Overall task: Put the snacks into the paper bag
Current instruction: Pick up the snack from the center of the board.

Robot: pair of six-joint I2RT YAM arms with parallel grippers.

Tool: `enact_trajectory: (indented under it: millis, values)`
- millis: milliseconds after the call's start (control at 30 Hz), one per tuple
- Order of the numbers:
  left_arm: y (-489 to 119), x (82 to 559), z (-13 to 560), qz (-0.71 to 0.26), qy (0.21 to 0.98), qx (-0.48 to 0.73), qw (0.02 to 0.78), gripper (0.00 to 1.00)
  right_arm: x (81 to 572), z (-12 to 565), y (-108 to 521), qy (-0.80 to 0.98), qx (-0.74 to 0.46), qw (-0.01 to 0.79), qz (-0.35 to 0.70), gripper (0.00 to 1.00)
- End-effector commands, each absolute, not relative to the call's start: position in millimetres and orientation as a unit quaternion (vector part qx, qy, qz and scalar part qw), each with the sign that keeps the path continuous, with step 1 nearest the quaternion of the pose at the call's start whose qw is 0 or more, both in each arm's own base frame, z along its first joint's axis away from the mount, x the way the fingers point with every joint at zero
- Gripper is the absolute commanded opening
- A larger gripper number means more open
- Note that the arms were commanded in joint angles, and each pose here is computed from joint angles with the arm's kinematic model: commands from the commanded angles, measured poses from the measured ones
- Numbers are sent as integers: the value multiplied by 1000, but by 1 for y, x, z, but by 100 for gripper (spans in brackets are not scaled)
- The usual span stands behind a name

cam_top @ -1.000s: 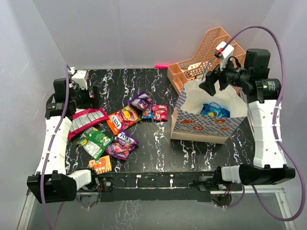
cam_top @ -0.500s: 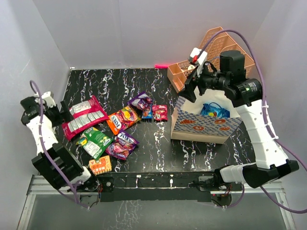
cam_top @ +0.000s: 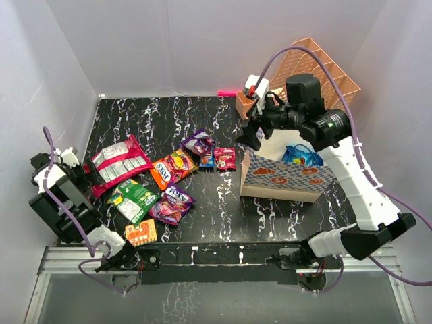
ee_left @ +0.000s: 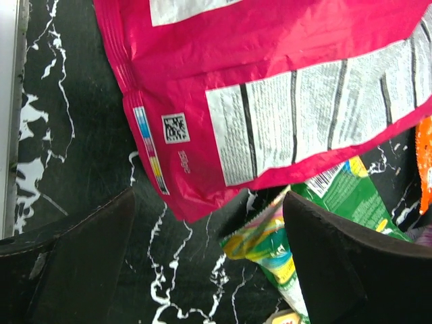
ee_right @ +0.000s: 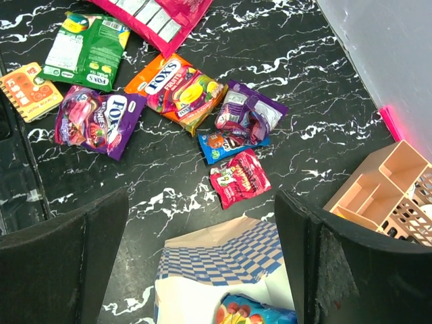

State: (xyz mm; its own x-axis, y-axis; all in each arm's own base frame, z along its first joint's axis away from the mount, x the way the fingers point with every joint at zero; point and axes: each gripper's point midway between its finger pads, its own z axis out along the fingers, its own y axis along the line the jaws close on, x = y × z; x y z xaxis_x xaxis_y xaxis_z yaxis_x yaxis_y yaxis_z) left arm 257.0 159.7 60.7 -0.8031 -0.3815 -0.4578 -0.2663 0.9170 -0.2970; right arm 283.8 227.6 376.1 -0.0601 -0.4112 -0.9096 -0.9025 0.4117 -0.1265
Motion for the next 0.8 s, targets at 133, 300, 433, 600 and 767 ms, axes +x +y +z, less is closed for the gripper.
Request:
enact_trajectory:
  millis: [133,300,433,600,767]
  values:
    - [162,266,32,-136,943,-161,259,86,291,395,241,659,-484,519,249,93]
    - [151,269,20,-175,938,-159,252,82,293,387,240,666,-482,514,243,93]
    - [144,272,15,-193,934,-158,255,69,293,382,238,672,-480,511,239,93]
    - [139,274,13,-204,930,-162,259,54,293,375,235,678,-478,507,235,93]
    - [141,278,17,-198,930,-161,263,37,292,373,233,681,-477,505,231,93]
